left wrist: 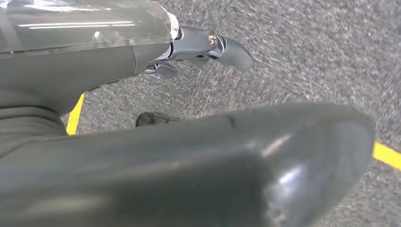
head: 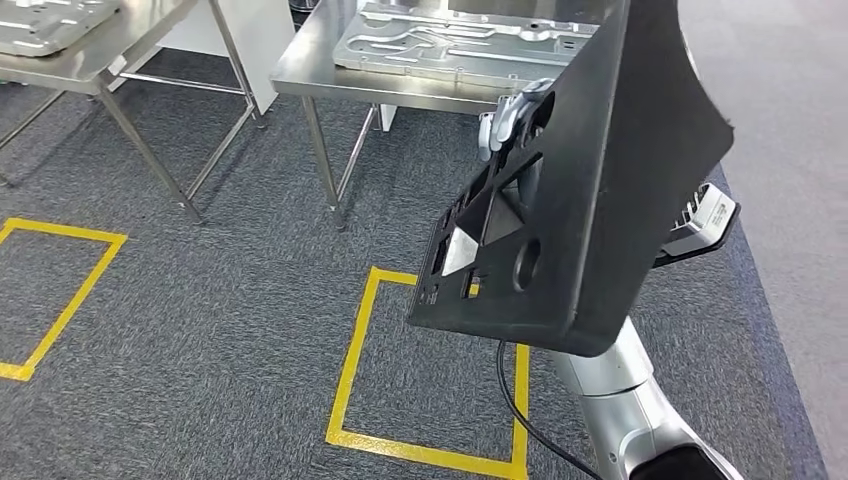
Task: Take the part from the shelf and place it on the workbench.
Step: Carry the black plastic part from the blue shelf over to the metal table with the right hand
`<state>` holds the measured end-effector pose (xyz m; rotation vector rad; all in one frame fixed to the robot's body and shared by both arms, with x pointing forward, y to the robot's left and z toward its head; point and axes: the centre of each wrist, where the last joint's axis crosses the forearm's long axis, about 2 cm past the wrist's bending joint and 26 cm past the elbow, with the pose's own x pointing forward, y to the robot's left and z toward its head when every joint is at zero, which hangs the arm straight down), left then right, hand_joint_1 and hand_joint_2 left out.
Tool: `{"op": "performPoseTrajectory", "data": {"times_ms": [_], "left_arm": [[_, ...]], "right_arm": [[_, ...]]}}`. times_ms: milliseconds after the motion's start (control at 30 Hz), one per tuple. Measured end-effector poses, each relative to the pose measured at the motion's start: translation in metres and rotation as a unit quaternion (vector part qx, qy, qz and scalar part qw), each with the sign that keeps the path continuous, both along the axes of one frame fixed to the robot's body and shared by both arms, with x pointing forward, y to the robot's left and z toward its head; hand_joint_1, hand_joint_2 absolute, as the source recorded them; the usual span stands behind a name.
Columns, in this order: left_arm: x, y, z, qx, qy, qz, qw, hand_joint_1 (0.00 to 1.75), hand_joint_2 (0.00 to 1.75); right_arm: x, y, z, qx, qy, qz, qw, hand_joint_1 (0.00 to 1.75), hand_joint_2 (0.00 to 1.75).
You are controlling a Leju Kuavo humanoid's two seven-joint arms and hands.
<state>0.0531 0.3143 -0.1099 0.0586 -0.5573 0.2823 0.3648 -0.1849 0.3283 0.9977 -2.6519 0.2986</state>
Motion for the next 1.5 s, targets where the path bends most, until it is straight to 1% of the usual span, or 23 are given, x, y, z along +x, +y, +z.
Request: {"op": "performPoseTrajectory", "data": {"times_ms": [267,433,633,733,900,1000,1100,1267,1500], "left_arm": [[0.001,0.0,0.0,0.0,-0.001,0.0,1.0,0.0,0.0],[0.002,-0.001,0.0,-0.001,0.0,0.001,1.0,0.0,0.0],[0.003,-0.002,0.0,-0.002,0.0,0.001,1.0,0.0,0.0],[0.004,-0.004,0.0,0.0,0.001,0.002,1.0,0.0,0.0],[0.006,-0.004,0.001,0.003,0.011,0.013,1.0,0.0,0.0],[0.003,-0.004,0.0,0.0,0.027,0.025,0.999,0.0,0.0],[0.002,-0.003,0.0,-0.009,0.036,0.033,0.999,0.0,0.0],[0.003,-0.002,0.0,-0.019,0.035,0.043,0.998,0.0,0.0],[0.003,-0.002,0.0,-0.022,0.029,0.042,0.998,0.0,0.0]], "right_arm": [[0.002,-0.002,0.001,0.006,0.003,-0.004,1.0,1.75,1.75],[0.003,-0.007,0.008,0.013,0.001,-0.007,1.0,1.75,1.75],[0.003,0.0,0.013,0.006,0.006,0.003,1.0,1.75,1.75],[0.005,0.006,0.019,0.004,0.005,0.013,1.0,1.75,1.75],[0.008,0.017,0.021,0.002,0.016,0.029,0.999,1.75,1.75],[0.01,0.023,0.016,0.003,0.032,0.042,0.999,1.75,1.75],[0.012,0.023,0.01,0.005,0.042,0.048,0.998,1.75,1.75],[0.015,0.017,0.003,0.01,0.048,0.043,0.998,1.75,1.75],[0.019,0.007,-0.009,0.008,0.057,0.032,0.998,1.75,1.75]]}}
